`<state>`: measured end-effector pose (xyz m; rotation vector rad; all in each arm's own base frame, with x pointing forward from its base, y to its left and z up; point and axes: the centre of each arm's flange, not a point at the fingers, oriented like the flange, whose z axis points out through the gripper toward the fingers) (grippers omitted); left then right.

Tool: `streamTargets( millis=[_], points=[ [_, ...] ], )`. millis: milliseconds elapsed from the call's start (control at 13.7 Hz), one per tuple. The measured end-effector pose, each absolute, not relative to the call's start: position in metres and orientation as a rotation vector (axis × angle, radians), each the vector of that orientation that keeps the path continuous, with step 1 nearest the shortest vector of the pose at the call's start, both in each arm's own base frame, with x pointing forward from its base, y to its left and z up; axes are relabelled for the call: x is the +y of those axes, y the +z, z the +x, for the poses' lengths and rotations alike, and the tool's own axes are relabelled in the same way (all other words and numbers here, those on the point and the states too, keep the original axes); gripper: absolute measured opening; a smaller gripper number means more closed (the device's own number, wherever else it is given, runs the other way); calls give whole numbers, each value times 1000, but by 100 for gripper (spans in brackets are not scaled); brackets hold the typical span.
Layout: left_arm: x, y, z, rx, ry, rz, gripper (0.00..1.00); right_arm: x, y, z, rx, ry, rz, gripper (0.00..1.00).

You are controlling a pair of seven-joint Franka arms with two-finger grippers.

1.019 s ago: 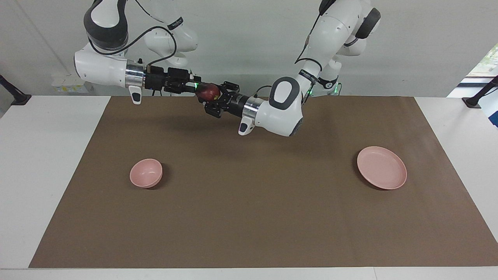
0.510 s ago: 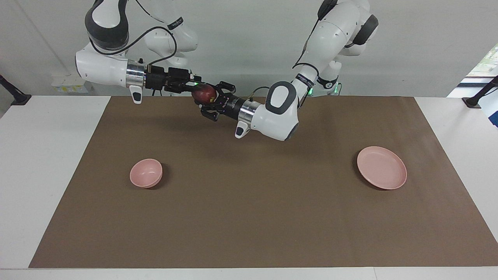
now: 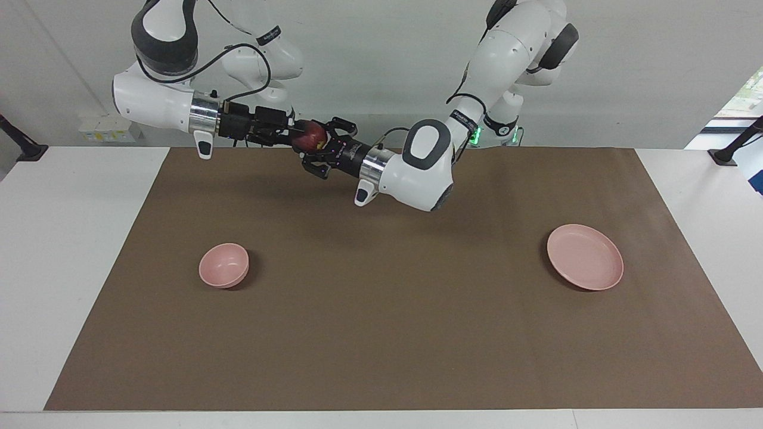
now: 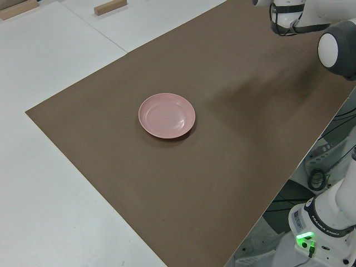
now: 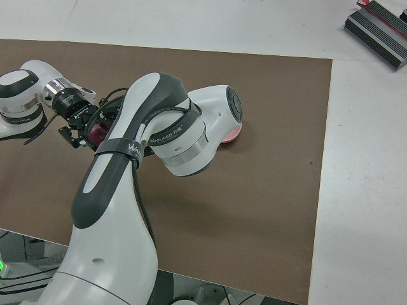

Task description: Move apple from plate to bowl

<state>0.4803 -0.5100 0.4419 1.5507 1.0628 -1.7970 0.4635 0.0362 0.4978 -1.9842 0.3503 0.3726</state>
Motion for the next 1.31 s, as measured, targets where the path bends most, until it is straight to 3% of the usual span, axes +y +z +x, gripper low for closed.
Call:
streamTargets(
  millis=[364, 801, 1310],
  points=[
    [-503, 441, 488, 1074, -1780, 1547, 78, 40, 498, 460, 331, 402, -1978, 100],
    [-529, 448, 463, 1047, -1796, 1568, 78, 40, 496, 459, 329, 409, -1983, 100],
    [-529, 448, 467, 1062, -1767, 1561, 78, 44, 496, 454, 301, 456, -1970, 100]
  ],
)
